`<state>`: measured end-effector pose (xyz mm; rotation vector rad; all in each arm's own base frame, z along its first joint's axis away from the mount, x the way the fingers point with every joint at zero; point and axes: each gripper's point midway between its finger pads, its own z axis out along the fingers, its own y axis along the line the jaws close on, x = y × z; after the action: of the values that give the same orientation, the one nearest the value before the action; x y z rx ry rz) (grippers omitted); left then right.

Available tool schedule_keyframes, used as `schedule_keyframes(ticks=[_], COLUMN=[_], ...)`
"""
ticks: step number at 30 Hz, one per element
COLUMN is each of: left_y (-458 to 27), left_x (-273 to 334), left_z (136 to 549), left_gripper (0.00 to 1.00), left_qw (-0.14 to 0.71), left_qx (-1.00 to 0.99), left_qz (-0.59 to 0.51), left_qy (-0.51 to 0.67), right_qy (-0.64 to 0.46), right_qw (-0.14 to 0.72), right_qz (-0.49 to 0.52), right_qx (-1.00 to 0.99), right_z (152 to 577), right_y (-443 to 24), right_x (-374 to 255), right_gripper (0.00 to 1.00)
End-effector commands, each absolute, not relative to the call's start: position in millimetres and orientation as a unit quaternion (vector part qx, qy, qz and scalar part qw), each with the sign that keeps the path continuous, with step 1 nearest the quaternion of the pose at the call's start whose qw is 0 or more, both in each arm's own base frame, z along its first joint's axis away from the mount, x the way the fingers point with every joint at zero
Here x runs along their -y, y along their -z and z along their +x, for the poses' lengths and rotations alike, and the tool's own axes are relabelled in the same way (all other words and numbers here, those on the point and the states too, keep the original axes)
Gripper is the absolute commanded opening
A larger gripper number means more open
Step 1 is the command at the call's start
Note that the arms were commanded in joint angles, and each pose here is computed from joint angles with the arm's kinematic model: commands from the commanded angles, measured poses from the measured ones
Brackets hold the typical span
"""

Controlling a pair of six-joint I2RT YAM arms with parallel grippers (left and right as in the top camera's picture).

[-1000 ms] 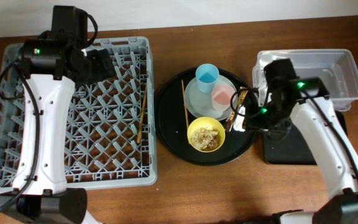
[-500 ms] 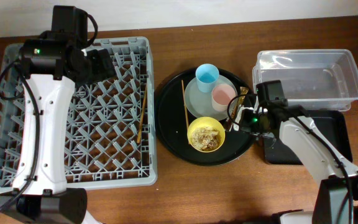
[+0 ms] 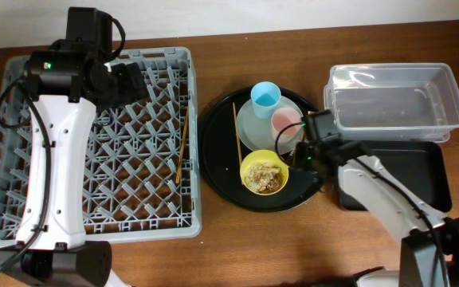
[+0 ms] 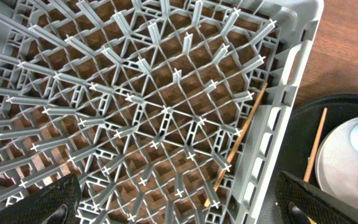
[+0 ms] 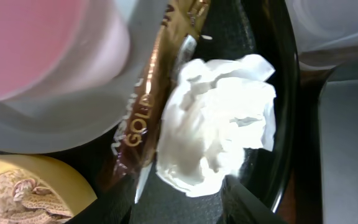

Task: Sort waste into correct bins and load items into the dishwasher rack
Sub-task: 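Reach the right gripper to the white tissue and grasp it, then carry the tissue with the right gripper and release it into the clear bin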

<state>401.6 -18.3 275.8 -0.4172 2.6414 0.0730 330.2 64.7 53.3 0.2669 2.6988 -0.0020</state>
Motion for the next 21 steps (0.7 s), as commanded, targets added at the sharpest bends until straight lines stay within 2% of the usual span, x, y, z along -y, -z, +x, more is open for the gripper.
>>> schedule_keyframes(ticks=[1, 10, 12, 14, 16, 21], left_y=[-274, -274, -274, -274, -274, -274], left_x=[18, 18, 18, 18, 18, 18], left_z=[403, 403, 403, 403, 403, 403], left_gripper=[0.99, 0.99, 0.99, 0.99, 0.99, 0.99], left_qw=[0.230, 0.230, 0.230, 0.230, 0.230, 0.230], left_qx=[-0.960, -0.960, -0.960, -0.960, -0.960, -0.960], left_qz=[-0.158, -0.158, -0.158, -0.158, -0.158, -0.158], left_qy=[-0.028, -0.028, -0.028, -0.028, -0.028, -0.028], right_qy=[0.047, 0.057, 0.061, 0.064, 0.064, 0.049], right_qw=[0.231, 0.213, 0.203, 0.194, 0.195, 0.233], right_qz=[0.116, 0.122, 0.121, 0.120, 0.120, 0.119], right_qx=[-0.965, -0.968, -0.970, -0.971, -0.971, -0.964], right_z=[332, 338, 338, 336, 336, 344], right_y=[-52, -28, -18, -11, -18, -93], right_x=[-55, -51, -51, -51, -51, -53], right_gripper=[0.47, 0.45, 0.42, 0.26, 0.04, 0.04])
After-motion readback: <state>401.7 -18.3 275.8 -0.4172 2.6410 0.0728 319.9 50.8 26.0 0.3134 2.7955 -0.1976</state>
